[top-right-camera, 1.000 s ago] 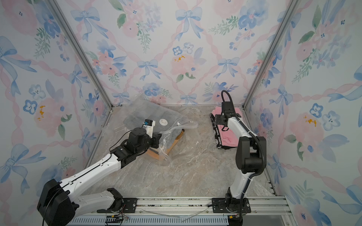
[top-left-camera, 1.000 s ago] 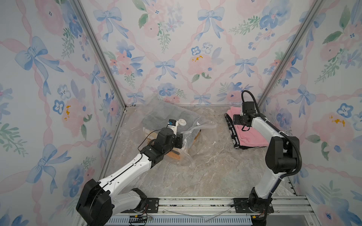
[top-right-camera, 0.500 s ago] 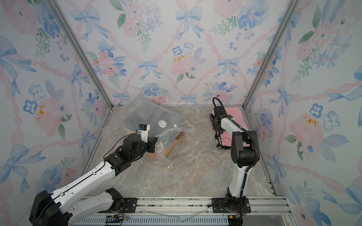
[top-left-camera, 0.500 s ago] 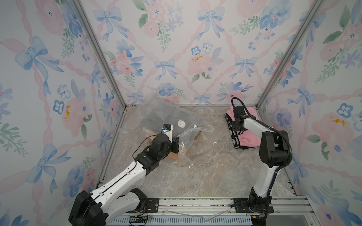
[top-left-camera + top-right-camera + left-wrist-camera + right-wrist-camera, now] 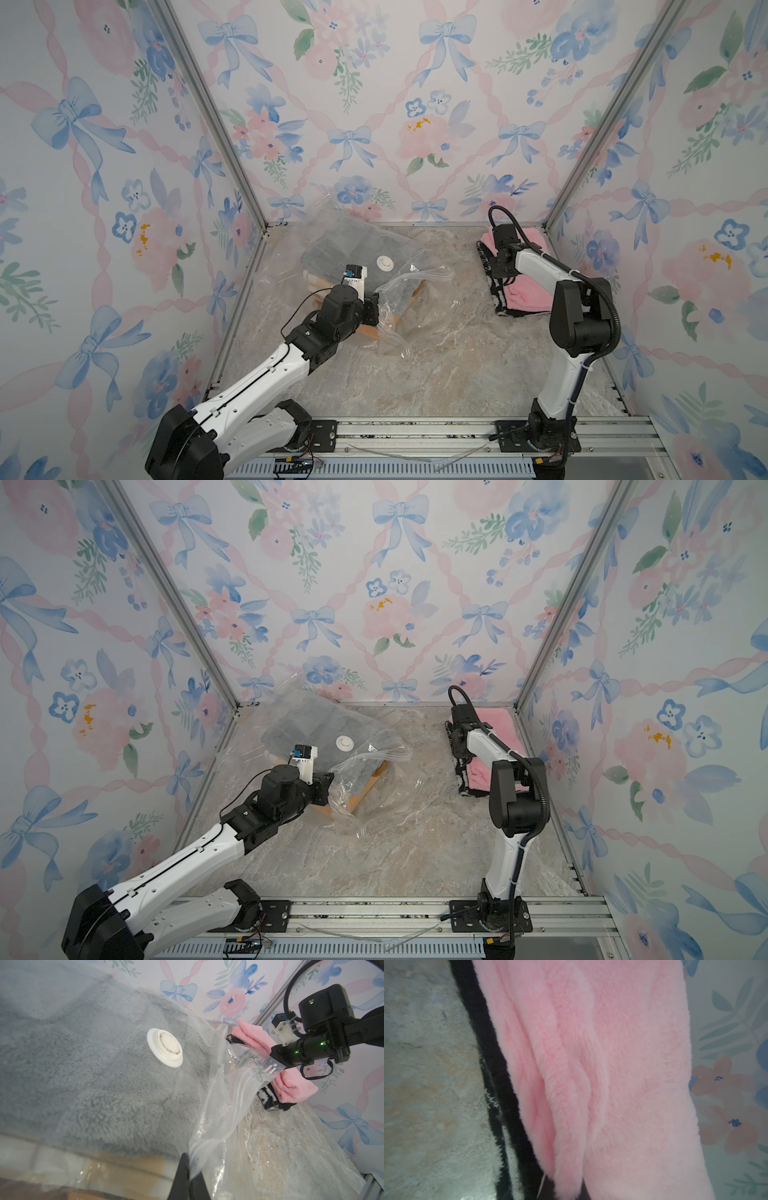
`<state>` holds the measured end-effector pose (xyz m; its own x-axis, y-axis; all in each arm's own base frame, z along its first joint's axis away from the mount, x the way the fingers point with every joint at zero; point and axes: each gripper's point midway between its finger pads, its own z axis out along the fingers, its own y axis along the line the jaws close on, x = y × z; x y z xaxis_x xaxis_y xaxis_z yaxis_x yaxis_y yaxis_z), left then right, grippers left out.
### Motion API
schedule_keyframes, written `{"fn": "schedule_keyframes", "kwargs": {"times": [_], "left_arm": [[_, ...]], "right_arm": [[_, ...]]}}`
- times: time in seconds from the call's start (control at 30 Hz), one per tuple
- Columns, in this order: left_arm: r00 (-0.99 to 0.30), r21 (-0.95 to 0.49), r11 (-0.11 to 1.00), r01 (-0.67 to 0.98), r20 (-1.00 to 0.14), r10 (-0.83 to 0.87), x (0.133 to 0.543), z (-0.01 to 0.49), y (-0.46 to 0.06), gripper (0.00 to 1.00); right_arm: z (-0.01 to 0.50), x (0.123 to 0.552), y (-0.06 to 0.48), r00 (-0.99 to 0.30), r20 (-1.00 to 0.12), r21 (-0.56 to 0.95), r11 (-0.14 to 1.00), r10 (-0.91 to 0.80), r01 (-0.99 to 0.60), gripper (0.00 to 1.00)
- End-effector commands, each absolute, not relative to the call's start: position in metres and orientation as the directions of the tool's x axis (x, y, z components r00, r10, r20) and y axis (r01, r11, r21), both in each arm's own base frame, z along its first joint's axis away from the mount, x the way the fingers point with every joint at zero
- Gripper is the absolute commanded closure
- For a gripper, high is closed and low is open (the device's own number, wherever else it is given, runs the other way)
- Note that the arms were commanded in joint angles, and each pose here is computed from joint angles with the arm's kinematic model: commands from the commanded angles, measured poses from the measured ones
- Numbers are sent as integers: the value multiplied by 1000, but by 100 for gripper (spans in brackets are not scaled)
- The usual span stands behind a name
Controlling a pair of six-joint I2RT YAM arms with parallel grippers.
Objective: Take the blanket out of the vacuum bag
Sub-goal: Move the blanket to the corner of the board.
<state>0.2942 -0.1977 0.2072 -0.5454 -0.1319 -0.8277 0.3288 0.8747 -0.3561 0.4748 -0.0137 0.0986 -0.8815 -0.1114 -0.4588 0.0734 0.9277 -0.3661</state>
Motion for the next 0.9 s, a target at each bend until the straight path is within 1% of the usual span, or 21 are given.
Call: {"fn": "schedule_keyframes", "kwargs": {"times": [0.0, 0.13, 0.27, 0.4, 0.43, 0.57, 0.6, 0.63, 0.7, 0.8, 0.87], "left_arm": [[-572, -356, 883, 306, -810, -129, 288, 196, -192, 100], [-575, -362, 881, 306, -807, -132, 289, 195, -194, 100], [-576, -366, 878, 308, -807, -134, 290, 196, -195, 100], [-577, -364, 880, 305, -806, -133, 290, 194, -195, 100], [-580, -363, 881, 305, -804, -131, 290, 193, -195, 100], [-582, -366, 880, 305, -802, -132, 291, 193, -196, 100], [-580, -365, 879, 307, -804, -131, 291, 195, -196, 100], [-578, -362, 880, 307, -806, -129, 291, 196, -196, 100], [-576, -354, 883, 307, -808, -124, 292, 198, -195, 100], [-576, -349, 886, 306, -808, -120, 292, 199, -195, 100], [-578, -349, 886, 304, -807, -119, 293, 198, -196, 100]], "right_arm": [[144, 472, 0, -853, -503, -334, 942, -143, 39, 100], [143, 466, 9, -870, -471, -296, 955, -147, -1, 100], [134, 463, 20, -878, -450, -288, 957, -163, -30, 100], [110, 458, 39, -894, -415, -240, 968, -171, -74, 100], [99, 455, 45, -899, -401, -219, 971, -176, -92, 98], [55, 445, 62, -931, -311, -171, 974, -193, -145, 68], [47, 444, 64, -936, -296, -171, 974, -193, -147, 55], [41, 442, 65, -938, -287, -170, 974, -194, -149, 48], [38, 440, 69, -938, -294, -143, 979, -185, -148, 40], [52, 439, 80, -924, -344, -69, 985, -170, -155, 29], [67, 439, 86, -917, -373, -7, 988, -144, -152, 27]]}}
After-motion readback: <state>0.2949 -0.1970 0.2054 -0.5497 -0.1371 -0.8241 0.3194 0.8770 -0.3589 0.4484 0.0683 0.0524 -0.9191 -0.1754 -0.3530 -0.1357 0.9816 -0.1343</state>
